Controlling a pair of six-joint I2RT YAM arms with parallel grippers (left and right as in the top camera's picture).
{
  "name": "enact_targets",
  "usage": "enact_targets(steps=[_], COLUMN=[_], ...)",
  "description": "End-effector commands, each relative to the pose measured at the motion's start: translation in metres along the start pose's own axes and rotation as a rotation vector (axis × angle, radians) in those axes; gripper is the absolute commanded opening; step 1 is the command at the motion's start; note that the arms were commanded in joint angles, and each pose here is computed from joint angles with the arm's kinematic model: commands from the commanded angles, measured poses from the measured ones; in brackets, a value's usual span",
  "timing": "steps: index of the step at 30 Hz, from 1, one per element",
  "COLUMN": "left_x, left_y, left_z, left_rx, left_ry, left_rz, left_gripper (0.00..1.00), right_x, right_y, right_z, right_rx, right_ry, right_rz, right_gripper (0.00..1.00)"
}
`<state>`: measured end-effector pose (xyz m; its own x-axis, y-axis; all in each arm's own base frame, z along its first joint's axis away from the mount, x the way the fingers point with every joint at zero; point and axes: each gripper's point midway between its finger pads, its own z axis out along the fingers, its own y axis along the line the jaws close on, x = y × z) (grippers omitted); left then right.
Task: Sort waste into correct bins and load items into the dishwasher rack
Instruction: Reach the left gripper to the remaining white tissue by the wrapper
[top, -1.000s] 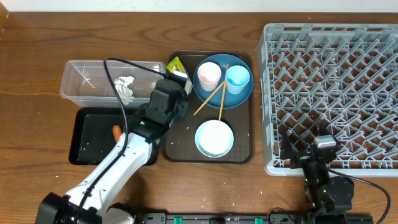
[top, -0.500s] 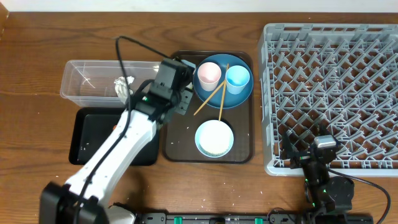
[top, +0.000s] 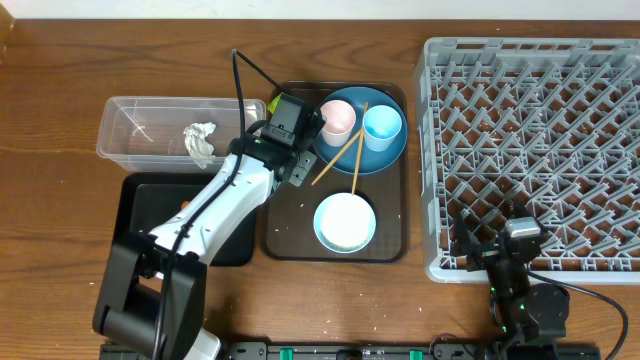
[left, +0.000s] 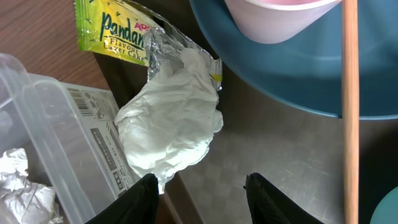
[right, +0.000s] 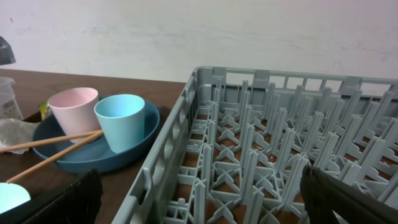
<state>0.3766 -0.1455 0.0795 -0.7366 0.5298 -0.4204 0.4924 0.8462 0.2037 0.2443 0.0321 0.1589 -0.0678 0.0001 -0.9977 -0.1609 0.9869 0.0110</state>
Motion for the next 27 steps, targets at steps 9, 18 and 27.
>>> enact_targets(steps=[9,18,27], left_x=[-0.003,-0.006,-0.007], left_y=[0.001,0.001,0.001], left_z=[0.011,0.015,0.02], left_rx=[-0.018,-0.02,-0.027], left_ry=[0.002,-0.009,-0.035], left_rz=[0.064,0.073,0.099], left_gripper=[0.48,0.48,0.48], right_x=[0.0,0.0,0.0], right_y=[0.002,0.002,0.002], right_z=[0.0,0.0,0.0], right_rx=[-0.01,-0.01,-0.01], right_ry=[-0.002,-0.002,-0.001], right_rz=[0.006,0.006,0.006], right_gripper=[0.99,0.99,0.99])
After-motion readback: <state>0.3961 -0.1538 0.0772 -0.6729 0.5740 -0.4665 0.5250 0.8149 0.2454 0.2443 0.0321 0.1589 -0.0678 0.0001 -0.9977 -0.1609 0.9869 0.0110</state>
